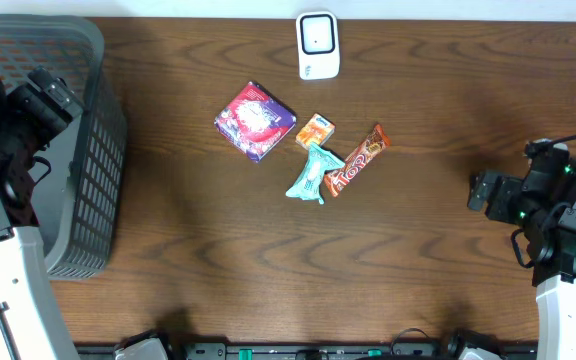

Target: Scan the item barcode

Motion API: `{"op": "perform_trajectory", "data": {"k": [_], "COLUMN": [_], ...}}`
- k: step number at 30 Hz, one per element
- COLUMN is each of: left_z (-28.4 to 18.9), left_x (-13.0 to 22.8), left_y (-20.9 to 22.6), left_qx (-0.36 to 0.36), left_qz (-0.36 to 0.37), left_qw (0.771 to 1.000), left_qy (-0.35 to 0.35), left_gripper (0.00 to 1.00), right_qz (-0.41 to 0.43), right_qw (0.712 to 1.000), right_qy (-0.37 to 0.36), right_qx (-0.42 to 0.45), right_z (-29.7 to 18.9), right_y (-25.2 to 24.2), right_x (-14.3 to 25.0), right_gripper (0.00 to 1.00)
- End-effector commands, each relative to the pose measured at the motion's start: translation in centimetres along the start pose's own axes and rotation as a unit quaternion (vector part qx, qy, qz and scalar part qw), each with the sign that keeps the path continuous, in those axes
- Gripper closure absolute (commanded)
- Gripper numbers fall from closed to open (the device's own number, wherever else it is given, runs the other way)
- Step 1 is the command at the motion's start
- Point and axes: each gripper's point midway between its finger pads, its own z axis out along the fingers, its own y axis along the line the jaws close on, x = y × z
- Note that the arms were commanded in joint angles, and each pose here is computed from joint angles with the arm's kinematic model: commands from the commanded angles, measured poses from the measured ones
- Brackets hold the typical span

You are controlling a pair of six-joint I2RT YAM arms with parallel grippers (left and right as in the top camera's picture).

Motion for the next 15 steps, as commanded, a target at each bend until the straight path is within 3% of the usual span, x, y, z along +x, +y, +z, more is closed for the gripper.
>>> {"op": "perform_trajectory", "data": {"k": [1, 6, 9, 15], "left_z": [0.0, 0.0, 0.0, 0.0], "left_x": [-0.2, -0.2, -0.2, -0.2], "left_y": [0.3, 0.3, 0.3, 0.3], "left_qx": [-0.007, -0.007, -0.007, -0.007], "left_qz": [-0.002, -0.002, -0.002, -0.002], "left_qw": [1.0, 1.0, 1.0, 1.0], "left_qy": [-0.002, -0.003, -0.002, -0.002], "left_gripper": [0.02, 0.02, 0.02, 0.02], "right_qz": [0.069, 0.176, 0.157, 0.154], "right_qw": [0.993, 0.957, 0.94, 0.93], "right_qy": [-0.04, -0.115, -0.16, -0.126], "right_qx": [-0.087, -0.202, -0.259, -0.309], "right_z": [-0.7, -2.7, -4.4, -3.4], "right_y": [2.9, 6.1, 8.0, 11.6], "right_x": [-2.5, -7.8, -10.4, -10.0], "right_gripper": [0.01, 0.01, 0.01, 0.01]}}
